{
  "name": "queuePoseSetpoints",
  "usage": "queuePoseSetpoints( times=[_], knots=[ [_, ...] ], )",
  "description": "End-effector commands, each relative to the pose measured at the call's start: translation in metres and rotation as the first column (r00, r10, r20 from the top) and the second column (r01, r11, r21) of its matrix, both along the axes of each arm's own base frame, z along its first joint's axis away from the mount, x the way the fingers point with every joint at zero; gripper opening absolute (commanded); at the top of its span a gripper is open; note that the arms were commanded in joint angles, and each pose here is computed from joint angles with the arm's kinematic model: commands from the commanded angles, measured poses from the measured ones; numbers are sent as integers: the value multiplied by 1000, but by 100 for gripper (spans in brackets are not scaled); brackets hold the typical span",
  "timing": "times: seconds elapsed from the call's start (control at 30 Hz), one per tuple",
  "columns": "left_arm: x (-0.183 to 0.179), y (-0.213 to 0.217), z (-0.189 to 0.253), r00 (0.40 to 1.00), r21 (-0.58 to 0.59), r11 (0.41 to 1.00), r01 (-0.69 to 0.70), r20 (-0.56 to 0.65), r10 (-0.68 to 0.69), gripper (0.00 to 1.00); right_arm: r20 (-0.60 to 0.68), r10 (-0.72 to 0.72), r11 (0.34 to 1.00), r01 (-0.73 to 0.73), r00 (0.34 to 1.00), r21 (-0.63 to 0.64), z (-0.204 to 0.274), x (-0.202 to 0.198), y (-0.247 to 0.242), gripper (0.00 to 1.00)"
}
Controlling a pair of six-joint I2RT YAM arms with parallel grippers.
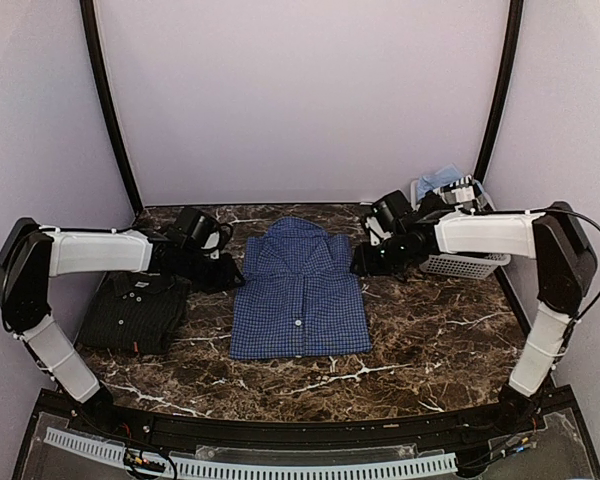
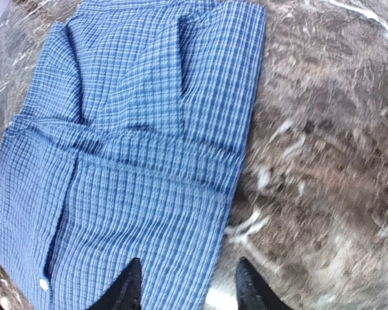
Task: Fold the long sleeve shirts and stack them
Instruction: Fold the rectangle-folded shirt at the center of the board.
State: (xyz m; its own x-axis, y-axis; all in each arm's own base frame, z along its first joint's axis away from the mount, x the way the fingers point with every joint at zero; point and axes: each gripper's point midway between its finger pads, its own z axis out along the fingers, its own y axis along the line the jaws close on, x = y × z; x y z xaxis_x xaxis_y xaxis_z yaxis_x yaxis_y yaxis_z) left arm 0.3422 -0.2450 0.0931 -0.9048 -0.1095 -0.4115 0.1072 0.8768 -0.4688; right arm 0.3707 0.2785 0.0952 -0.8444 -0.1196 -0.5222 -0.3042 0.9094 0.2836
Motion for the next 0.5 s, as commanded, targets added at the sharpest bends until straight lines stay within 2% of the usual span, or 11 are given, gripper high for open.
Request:
queuePoseSetpoints(
  times=[0.0, 0.2, 0.37, 0.47],
  knots=[
    [-28, 7, 2, 999, -45, 999, -13, -43, 11, 30, -33, 24, 1000, -24, 999, 8, 2, -49, 9, 41],
    [-71, 9, -12, 994, -34, 999, 1, -107, -5, 30, -92, 51, 999, -50, 994, 10, -5, -113, 16, 30],
    [-95, 12, -21, 992, -31, 999, -9, -129, 5, 31, -139, 55, 997, -48, 989, 53, -17, -140, 20, 27],
    [-105, 14, -29, 989, -28, 1000, -11, -145, 7, 31, -175, 46, 999, -42, 984, 27, -37, -149, 18, 25]
  ],
)
